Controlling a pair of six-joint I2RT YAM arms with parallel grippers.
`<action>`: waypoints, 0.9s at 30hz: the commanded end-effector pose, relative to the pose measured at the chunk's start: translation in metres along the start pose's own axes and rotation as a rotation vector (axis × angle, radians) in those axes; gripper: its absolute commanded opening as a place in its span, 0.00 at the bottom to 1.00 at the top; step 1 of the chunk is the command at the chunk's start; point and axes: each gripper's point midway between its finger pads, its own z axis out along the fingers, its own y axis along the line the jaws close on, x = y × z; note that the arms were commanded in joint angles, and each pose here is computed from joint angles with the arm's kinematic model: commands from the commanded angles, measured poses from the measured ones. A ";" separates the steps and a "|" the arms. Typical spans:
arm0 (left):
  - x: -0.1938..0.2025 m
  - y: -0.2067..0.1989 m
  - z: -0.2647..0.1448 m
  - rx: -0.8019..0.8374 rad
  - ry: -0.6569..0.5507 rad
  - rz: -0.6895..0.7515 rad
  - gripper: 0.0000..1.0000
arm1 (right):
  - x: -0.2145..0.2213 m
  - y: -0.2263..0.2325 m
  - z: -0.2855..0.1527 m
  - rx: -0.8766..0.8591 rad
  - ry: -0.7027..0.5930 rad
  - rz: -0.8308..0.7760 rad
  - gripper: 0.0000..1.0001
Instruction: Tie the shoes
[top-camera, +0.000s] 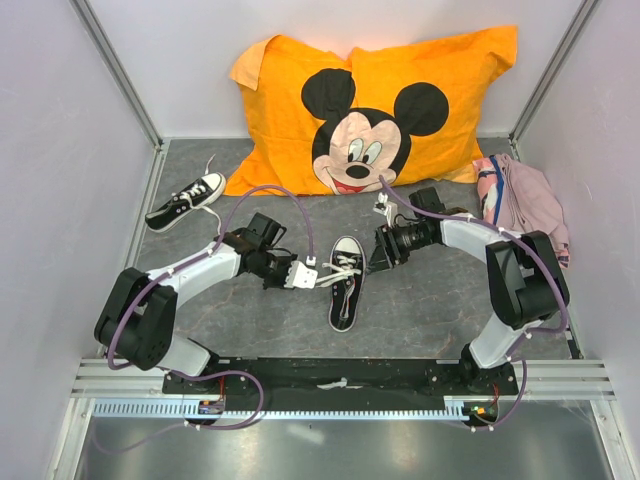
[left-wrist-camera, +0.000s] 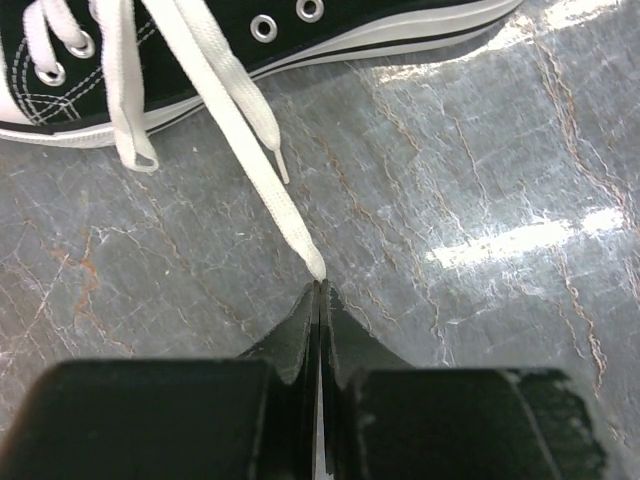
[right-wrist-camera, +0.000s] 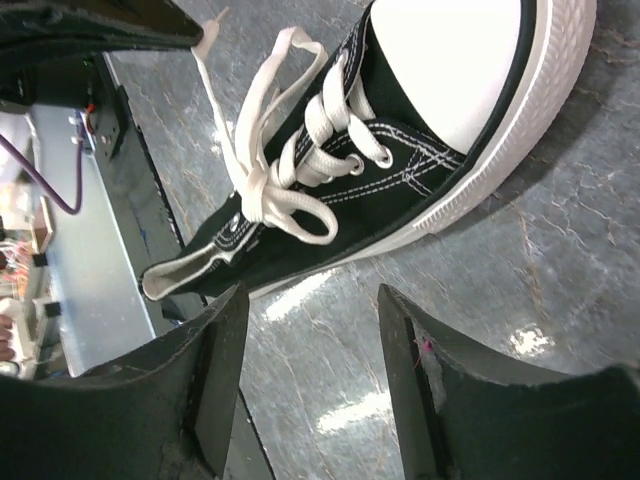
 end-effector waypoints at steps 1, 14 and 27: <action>0.002 -0.003 -0.003 0.007 0.004 0.058 0.02 | -0.023 0.009 0.006 -0.047 -0.052 -0.014 0.64; 0.011 -0.007 0.003 0.042 0.020 0.073 0.02 | -0.022 0.010 0.028 -0.068 -0.015 -0.054 0.63; 0.006 0.001 0.007 0.046 -0.010 0.066 0.04 | -0.027 0.014 0.028 -0.087 -0.023 -0.073 0.19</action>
